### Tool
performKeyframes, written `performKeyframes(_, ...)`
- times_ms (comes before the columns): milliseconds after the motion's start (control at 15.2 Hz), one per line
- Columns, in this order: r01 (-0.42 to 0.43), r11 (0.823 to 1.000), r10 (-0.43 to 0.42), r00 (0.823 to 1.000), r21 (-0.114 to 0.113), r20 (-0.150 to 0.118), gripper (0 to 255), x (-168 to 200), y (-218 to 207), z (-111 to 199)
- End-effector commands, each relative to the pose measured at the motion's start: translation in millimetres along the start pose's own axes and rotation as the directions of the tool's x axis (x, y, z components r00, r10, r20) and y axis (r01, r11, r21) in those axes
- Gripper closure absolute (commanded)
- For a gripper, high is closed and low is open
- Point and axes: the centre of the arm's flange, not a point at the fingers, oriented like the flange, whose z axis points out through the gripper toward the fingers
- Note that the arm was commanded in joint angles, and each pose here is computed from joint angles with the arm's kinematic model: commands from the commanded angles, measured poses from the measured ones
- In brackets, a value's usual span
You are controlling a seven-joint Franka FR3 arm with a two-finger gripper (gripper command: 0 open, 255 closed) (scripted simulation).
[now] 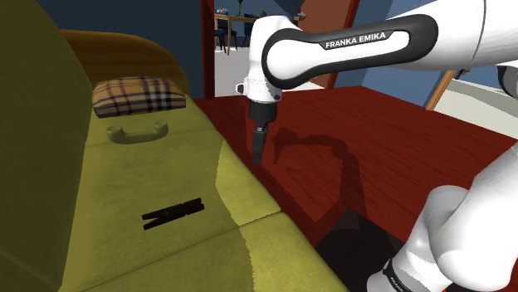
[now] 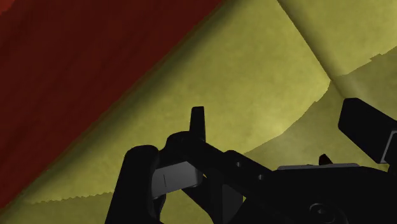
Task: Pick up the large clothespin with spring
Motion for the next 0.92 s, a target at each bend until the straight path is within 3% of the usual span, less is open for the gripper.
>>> performKeyframes(0, 0.067, 0.998, -0.067, 0.998, -0.007, -0.003, 0, 22.4, -11.4, 8.5)
performKeyframes(396, 0.257, 0.966, -0.257, 0.966, -0.028, -0.005, 0, 87.9, -51.5, 29.0)
performKeyframes(594, 0.349, 0.936, -0.349, 0.937, -0.039, -0.004, 0, 117.5, -75.9, 39.4)
performKeyframes(858, 0.466, 0.883, -0.467, 0.884, -0.053, -0.002, 0, 153.0, -112.6, 53.6)
